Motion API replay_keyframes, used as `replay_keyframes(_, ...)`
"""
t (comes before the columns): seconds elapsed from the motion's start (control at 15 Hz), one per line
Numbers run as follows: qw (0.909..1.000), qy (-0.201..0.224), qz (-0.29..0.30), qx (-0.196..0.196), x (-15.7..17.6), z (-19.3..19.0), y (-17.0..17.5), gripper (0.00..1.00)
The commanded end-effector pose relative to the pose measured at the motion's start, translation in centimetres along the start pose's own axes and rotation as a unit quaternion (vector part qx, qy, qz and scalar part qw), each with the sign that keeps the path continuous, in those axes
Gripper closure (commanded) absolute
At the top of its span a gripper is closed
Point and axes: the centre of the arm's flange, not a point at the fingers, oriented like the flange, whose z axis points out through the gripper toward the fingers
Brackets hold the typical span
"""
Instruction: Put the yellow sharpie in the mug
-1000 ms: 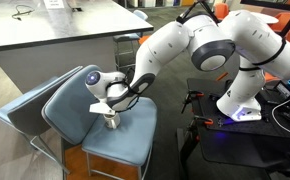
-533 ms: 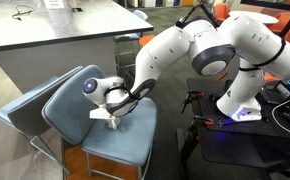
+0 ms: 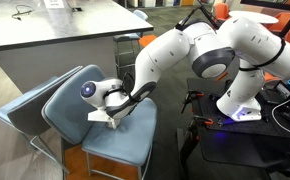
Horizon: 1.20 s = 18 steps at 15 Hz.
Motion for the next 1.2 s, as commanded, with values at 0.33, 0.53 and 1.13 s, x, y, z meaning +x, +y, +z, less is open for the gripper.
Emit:
replay_keyframes(0.33,0.996,-0.087,-0.015,0.013,2.0,-2.9,0.3,0.0)
replay_keyframes(0.53,0.9919,-0.12,-0.036,0.02,3.1,-4.6,0.5,0.0)
replay_keyframes(1.13,0.9899,-0.124,-0.062,0.028,5.1,-5.1,3.2,0.0)
